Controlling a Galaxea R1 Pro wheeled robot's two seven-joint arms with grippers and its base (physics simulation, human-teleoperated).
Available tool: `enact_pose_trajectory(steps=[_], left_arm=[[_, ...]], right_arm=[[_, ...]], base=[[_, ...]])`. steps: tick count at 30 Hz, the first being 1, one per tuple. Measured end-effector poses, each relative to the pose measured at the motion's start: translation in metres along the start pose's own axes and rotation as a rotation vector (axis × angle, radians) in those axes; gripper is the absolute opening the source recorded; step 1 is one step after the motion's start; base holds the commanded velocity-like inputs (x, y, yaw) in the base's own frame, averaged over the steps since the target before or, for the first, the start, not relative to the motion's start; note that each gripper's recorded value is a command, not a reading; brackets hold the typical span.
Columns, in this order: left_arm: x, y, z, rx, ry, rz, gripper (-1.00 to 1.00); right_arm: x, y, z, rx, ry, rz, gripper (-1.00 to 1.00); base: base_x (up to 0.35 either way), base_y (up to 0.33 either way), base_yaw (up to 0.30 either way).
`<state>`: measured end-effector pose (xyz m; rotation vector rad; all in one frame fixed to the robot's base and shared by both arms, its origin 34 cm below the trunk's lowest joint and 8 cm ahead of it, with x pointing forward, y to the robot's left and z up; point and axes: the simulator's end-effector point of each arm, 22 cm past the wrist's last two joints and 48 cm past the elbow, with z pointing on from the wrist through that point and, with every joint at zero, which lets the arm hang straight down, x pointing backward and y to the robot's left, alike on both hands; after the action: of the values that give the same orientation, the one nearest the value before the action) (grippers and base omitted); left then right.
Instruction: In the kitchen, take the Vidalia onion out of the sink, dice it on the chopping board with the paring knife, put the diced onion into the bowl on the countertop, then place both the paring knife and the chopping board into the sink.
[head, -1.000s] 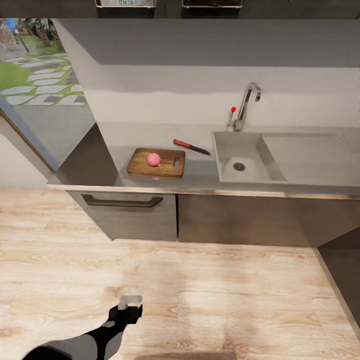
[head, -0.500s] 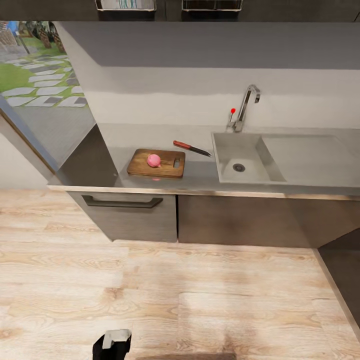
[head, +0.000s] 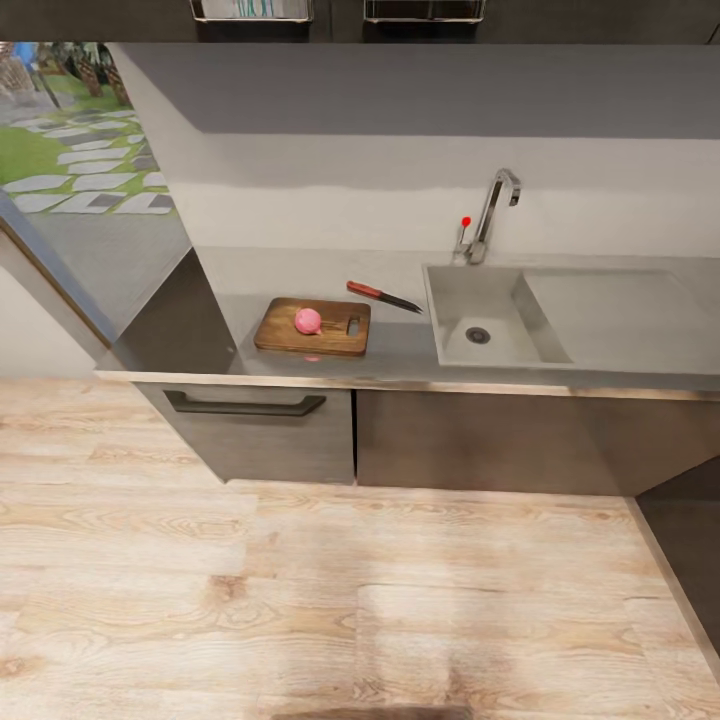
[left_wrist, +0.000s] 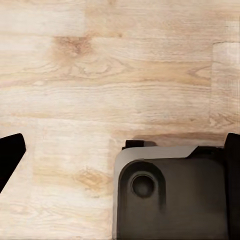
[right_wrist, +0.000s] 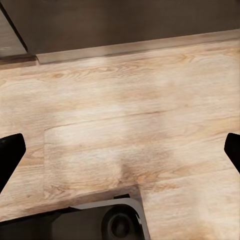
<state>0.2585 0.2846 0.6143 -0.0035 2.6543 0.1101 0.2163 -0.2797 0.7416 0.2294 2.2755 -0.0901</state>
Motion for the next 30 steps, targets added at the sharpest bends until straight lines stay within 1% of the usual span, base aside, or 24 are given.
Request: enact_pose_trajectory(steps=[1, 3, 4, 5, 7, 8, 9, 10, 12, 14, 16, 21, 25, 29, 30], left_arm=[[0.005, 0.01, -0.005, -0.011, -0.002, 0.007, 1.0], [0.013, 0.022, -0.014, -0.021, -0.008, 0.02, 1.0], [0.022, 0.029, -0.026, -0.026, -0.02, 0.027, 1.0], [0.025, 0.03, -0.031, -0.025, -0.029, 0.031, 1.0], [0.029, 0.033, -0.047, -0.027, -0.079, 0.035, 1.0], [0.03, 0.034, -0.052, -0.026, -0.09, 0.036, 1.0], [0.034, 0.034, -0.062, -0.026, -0.105, 0.037, 1.0], [0.045, 0.035, -0.071, -0.024, -0.09, 0.038, 1.0], [0.06, 0.034, -0.083, -0.023, -0.063, 0.04, 1.0], [0.07, 0.034, -0.091, -0.022, -0.046, 0.04, 1.0], [0.075, 0.034, -0.095, -0.022, -0.037, 0.04, 1.0], [0.078, 0.03, -0.098, -0.021, -0.032, 0.034, 1.0], [0.078, 0.02, -0.098, -0.015, -0.034, 0.019, 1.0], [0.077, 0.016, -0.098, -0.015, -0.036, 0.009, 1.0], [0.076, 0.011, -0.097, -0.009, -0.04, 0.004, 1.0]], right_arm=[[0.001, 0.0, 0.0, 0.0, 0.002, 0.0, 1.0], [0.002, -0.001, -0.001, 0.001, 0.004, -0.002, 1.0], [0.002, -0.001, -0.001, 0.002, 0.006, -0.003, 1.0], [0.003, -0.001, -0.002, 0.002, 0.008, -0.003, 1.0], [0.004, -0.002, -0.002, 0.003, 0.011, -0.005, 1.0], [0.004, -0.002, -0.002, 0.003, 0.012, -0.005, 1.0], [0.005, -0.002, -0.003, 0.003, 0.013, -0.006, 1.0], [0.005, -0.002, -0.003, 0.003, 0.014, -0.006, 1.0], [0.005, -0.002, -0.003, 0.003, 0.015, -0.006, 1.0], [0.006, -0.002, -0.003, 0.003, 0.015, -0.006, 1.0], [0.006, -0.002, -0.003, 0.003, 0.016, -0.006, 1.0], [0.006, -0.002, -0.003, 0.004, 0.018, -0.006, 1.0], [0.008, -0.003, -0.004, 0.005, 0.021, -0.008, 1.0], [0.009, -0.004, -0.004, 0.005, 0.029, -0.009, 1.0], [0.011, -0.004, -0.005, 0.005, 0.035, -0.01, 1.0]], base=[[0.0, 0.0, 0.0], [0.0, 0.0, 0.0], [0.0, 0.0, 0.0], [0.0, 0.0, 0.0], [0.0, 0.0, 0.0], [0.0, 0.0, 0.0], [0.0, 0.0, 0.0], [0.0, 0.0, 0.0], [0.0, 0.0, 0.0], [0.0, 0.0, 0.0], [0.0, 0.0, 0.0], [0.0, 0.0, 0.0], [0.0, 0.0, 0.0], [0.0, 0.0, 0.0], [0.0, 0.0, 0.0]])
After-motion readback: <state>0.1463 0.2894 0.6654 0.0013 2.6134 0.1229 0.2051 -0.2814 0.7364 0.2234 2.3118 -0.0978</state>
